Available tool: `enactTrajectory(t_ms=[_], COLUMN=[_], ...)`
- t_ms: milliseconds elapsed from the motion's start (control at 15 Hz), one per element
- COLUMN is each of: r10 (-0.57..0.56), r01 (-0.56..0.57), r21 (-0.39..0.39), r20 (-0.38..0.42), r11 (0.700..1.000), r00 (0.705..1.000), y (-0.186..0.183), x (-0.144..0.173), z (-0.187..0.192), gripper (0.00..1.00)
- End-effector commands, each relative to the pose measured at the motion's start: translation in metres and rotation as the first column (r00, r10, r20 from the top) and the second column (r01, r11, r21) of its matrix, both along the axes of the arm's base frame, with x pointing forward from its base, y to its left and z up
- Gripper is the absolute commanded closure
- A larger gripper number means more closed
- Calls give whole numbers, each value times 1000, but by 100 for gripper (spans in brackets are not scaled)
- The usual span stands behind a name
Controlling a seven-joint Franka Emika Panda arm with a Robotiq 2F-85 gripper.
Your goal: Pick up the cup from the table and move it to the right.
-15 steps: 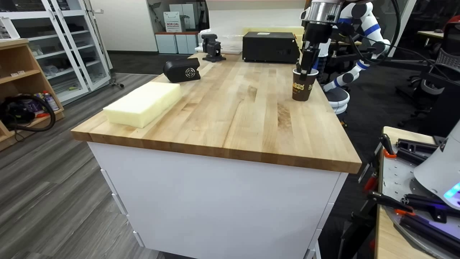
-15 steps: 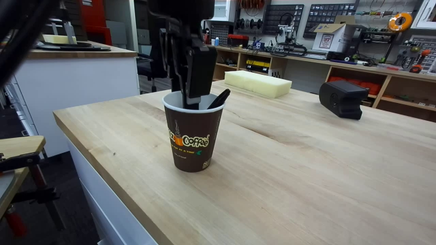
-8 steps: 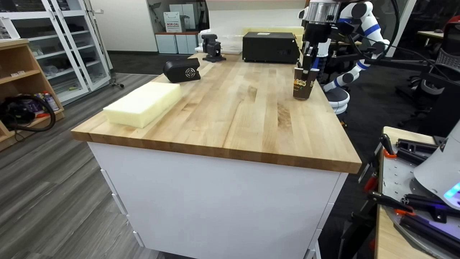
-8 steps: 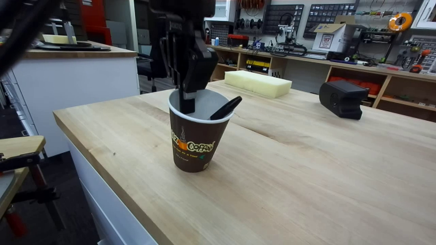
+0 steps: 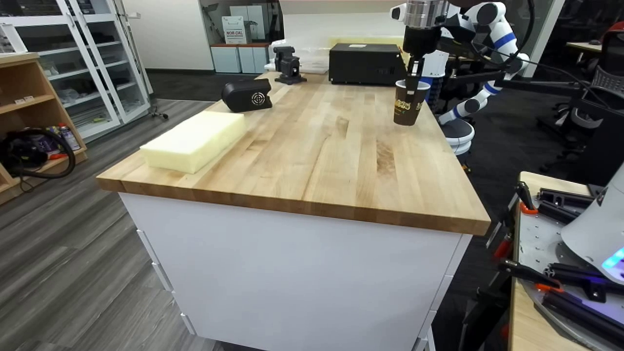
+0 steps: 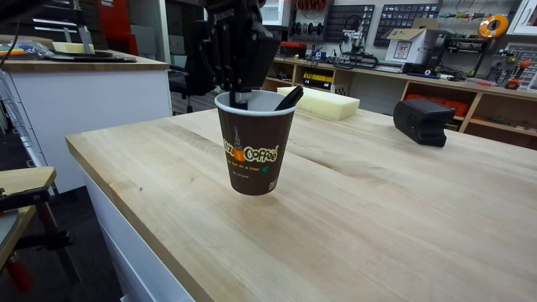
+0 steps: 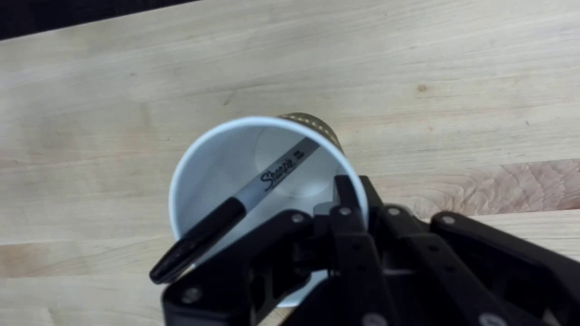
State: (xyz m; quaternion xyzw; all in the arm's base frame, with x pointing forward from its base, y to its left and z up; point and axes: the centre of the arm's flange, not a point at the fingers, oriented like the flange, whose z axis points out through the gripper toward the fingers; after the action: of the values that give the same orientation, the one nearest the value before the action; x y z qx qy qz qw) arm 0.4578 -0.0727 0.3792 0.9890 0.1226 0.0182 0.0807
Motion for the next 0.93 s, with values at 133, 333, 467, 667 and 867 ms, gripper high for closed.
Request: enactTrajectory(t_ms=[133, 333, 467, 667, 867], r10=[124, 195, 225, 208, 211], r01=[-124, -195, -224, -209, -211], r21=[-62, -76, -75, -29, 4], r20=[0, 0, -6, -29, -65], r11=[990, 978, 972, 977, 977], r00=[992, 981, 974, 978, 975], y=[50, 73, 84, 93, 109], x=[19, 25, 30, 42, 59], z=[21, 29, 30, 26, 15], gripper=[95, 96, 96, 96, 96])
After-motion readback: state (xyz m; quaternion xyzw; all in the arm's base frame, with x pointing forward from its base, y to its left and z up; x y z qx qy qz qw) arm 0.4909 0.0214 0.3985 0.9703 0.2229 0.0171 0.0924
